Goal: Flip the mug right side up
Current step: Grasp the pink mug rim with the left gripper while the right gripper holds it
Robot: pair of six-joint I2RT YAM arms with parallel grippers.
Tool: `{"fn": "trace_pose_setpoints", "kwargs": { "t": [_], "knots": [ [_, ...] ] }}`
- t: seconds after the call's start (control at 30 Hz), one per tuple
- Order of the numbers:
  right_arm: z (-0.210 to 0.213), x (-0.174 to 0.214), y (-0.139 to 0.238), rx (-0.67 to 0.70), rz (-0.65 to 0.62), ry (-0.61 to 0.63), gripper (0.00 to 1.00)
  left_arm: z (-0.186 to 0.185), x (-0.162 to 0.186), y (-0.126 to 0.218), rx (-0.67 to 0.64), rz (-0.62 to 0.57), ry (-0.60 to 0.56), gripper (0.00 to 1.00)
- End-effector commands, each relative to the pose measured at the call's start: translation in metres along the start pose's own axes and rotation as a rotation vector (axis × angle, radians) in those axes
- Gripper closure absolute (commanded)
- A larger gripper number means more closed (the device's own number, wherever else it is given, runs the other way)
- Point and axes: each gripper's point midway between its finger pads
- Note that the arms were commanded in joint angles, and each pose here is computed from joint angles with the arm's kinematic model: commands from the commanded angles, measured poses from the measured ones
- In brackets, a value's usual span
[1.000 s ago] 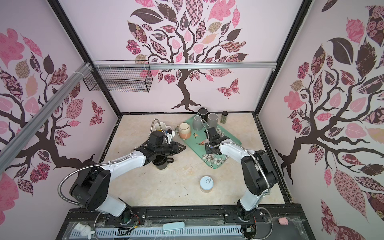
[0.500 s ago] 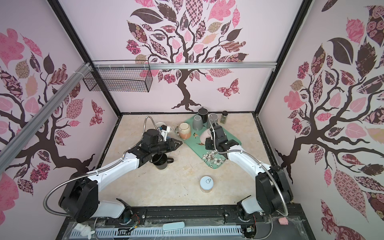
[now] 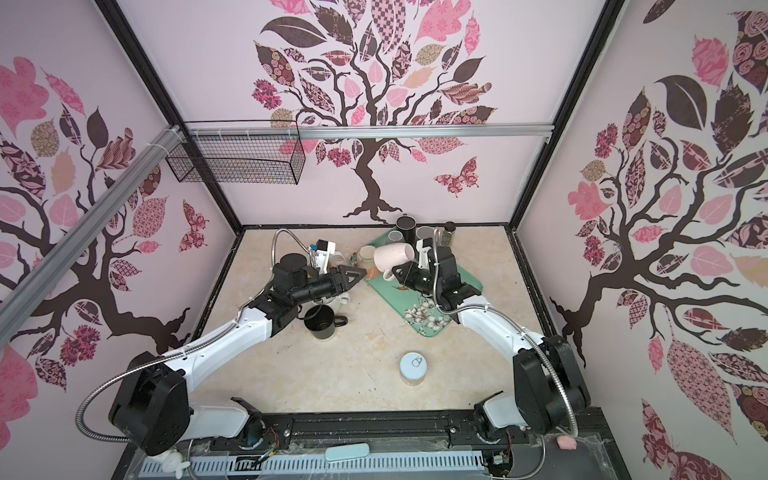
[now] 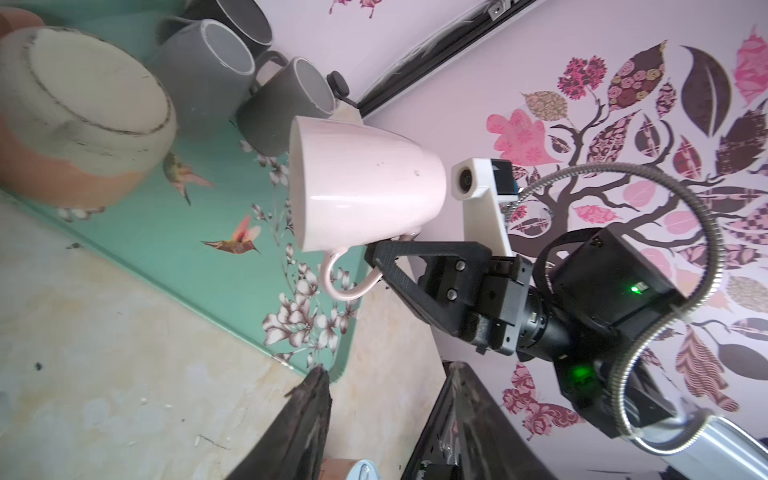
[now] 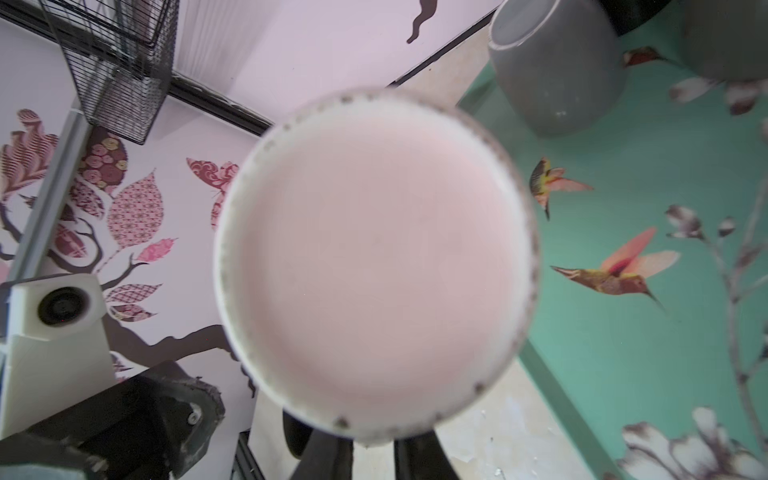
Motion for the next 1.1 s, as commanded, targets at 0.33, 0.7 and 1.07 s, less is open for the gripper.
{"fn": "trace_pose_setpoints", "kwargs": {
  "t": [0.33,0.7,1.07],
  "knots": [
    [0.097,-0.008,0.024,-0.420,0.020,-0.057,1.00,-0.008,-0.006,-0.027,0.205,0.030,0.229,0.54],
    [0.100,0.002,0.019,-0.465,0.064,-0.110,1.00,-0.029,-0.021,-0.030,0.379,-0.006,0.307,0.66],
    [0.079,0.010,0.005,-0.372,0.107,-0.114,0.93,-0.019,-0.010,-0.028,0.298,0.029,0.289,1.00]
  ]
}}
Point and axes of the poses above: each gripper's point midway between its finger pads, its own y axis back along the fingers, its own z axis along the line the jaws close on, x = y × z, and after that the axes turned 5 degrees about -y, right-handed
